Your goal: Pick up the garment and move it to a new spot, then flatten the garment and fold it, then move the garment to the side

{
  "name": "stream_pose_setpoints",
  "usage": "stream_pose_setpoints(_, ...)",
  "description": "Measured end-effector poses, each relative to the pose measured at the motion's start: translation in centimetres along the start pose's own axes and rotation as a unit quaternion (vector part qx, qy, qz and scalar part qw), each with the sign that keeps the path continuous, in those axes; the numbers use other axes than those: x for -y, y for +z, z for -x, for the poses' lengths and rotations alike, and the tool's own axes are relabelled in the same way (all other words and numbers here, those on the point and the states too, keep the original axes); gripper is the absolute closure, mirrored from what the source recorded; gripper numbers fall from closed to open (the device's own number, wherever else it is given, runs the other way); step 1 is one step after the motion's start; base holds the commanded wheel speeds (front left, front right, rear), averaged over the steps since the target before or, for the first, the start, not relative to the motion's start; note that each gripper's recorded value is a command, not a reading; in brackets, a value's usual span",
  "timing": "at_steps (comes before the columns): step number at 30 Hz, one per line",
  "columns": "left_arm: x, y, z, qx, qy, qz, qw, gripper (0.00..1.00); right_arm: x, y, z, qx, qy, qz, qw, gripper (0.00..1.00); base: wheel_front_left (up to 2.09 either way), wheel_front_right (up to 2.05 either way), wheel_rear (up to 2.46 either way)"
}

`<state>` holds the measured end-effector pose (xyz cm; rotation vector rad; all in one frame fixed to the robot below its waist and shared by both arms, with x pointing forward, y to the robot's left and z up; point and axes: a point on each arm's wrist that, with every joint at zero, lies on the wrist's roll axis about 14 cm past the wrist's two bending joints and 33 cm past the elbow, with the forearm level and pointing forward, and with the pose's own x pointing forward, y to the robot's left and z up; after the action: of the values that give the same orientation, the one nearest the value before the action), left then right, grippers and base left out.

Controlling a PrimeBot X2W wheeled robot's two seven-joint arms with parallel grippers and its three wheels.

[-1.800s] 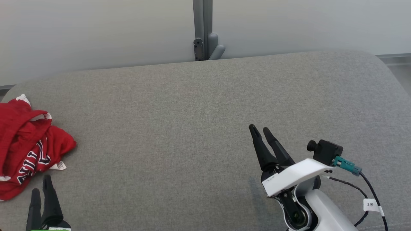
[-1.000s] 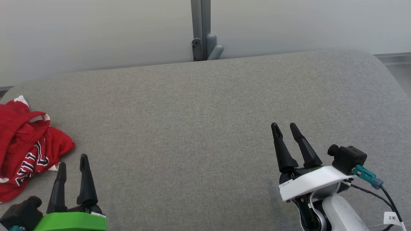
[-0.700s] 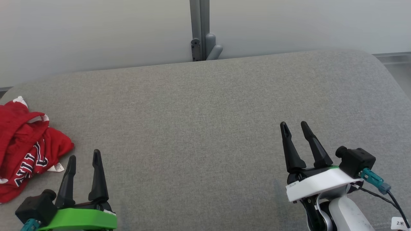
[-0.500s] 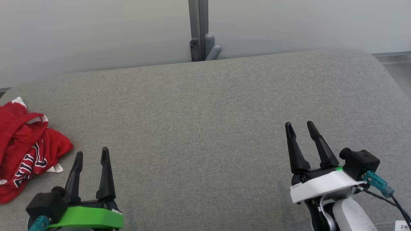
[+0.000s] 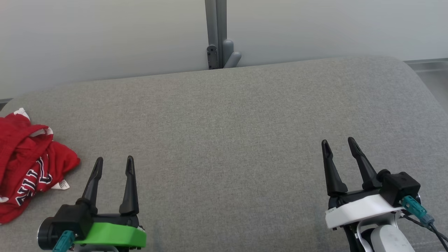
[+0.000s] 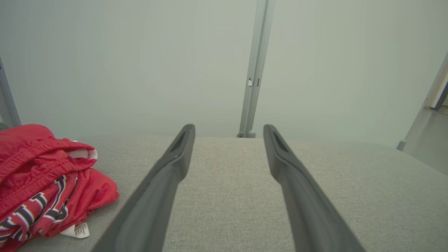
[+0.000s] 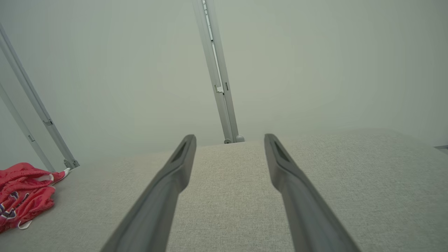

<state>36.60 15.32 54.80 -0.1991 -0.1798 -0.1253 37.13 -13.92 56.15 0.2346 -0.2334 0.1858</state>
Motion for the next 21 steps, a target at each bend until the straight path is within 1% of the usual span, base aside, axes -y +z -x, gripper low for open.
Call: stream_pose_setpoints(21, 3.5, 0.0, -0.5, 0.014, -0.066, -0.081, 0.994, 0.0, 2.1, 0.0, 1.5, -0.011, -0.019, 0.103, 0.994, 0.0, 0.0, 0.0, 0.0)
